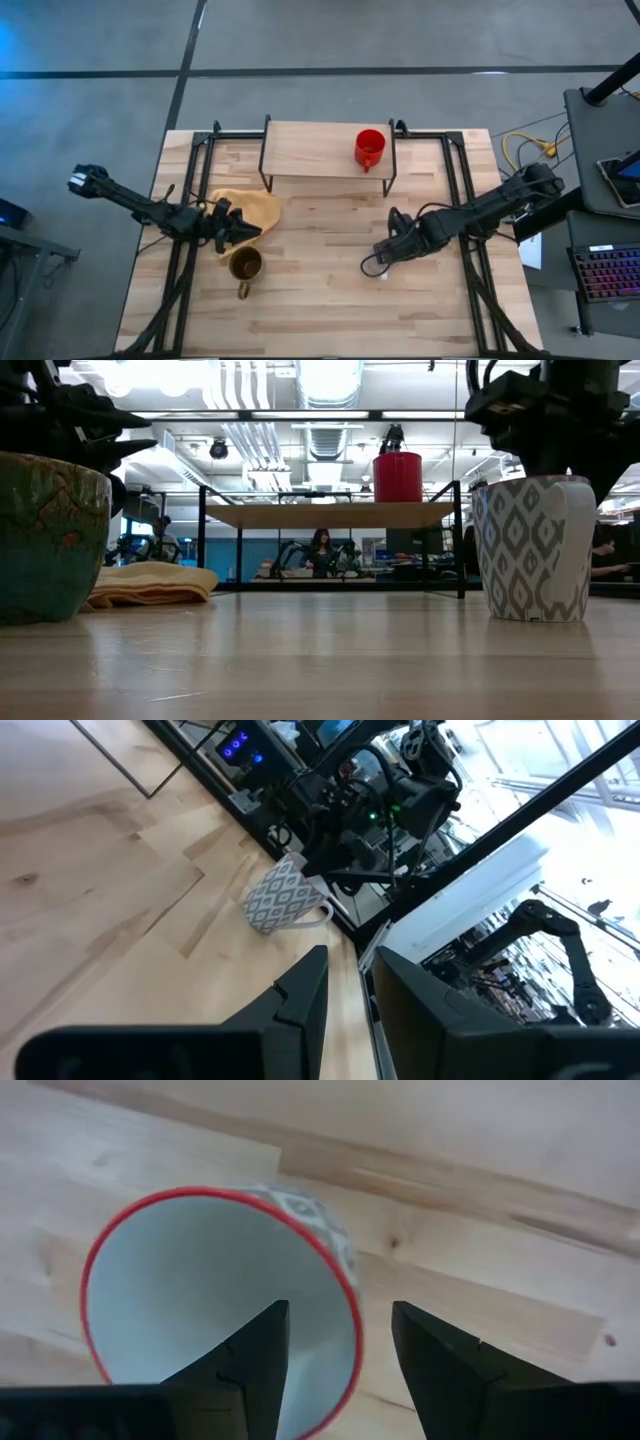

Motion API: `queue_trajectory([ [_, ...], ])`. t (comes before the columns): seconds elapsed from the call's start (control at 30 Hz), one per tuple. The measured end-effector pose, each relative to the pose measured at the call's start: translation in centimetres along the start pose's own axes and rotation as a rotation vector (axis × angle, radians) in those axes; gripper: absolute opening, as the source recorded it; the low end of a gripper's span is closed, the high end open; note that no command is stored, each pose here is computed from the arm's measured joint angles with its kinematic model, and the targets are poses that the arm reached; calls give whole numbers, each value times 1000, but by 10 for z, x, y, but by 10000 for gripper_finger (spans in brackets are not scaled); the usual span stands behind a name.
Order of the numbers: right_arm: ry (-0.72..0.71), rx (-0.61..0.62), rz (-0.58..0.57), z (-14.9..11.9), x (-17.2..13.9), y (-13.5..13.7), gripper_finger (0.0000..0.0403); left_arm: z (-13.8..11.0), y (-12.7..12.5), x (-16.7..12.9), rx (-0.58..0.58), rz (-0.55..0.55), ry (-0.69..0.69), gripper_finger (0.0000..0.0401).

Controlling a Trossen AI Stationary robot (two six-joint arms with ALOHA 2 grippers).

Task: Stack small to large cups/mugs on shelf
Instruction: Put the white mug on the shelf

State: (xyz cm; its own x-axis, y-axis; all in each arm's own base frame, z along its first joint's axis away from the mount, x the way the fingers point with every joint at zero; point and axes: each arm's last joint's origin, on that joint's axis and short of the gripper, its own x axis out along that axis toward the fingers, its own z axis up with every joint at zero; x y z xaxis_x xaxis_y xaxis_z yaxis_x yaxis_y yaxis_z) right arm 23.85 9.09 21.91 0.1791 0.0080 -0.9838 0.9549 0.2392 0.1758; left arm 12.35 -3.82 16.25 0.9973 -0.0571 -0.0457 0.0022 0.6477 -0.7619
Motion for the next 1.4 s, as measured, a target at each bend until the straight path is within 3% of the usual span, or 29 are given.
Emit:
queue_trajectory([
  [0.27,20,2,-59,0,5,0,160,-1,1,1,4,13,10,70],
  [0.8,20,-26,-24,-1,-2,11,17,-1,1,1,3,12,10,70],
  [1.1,24,-79,17,12,-42,34,15,-1,1,1,3,12,9,70],
  [1.4,6,-258,-64,63,-84,87,14,-1,1,1,3,12,9,70],
])
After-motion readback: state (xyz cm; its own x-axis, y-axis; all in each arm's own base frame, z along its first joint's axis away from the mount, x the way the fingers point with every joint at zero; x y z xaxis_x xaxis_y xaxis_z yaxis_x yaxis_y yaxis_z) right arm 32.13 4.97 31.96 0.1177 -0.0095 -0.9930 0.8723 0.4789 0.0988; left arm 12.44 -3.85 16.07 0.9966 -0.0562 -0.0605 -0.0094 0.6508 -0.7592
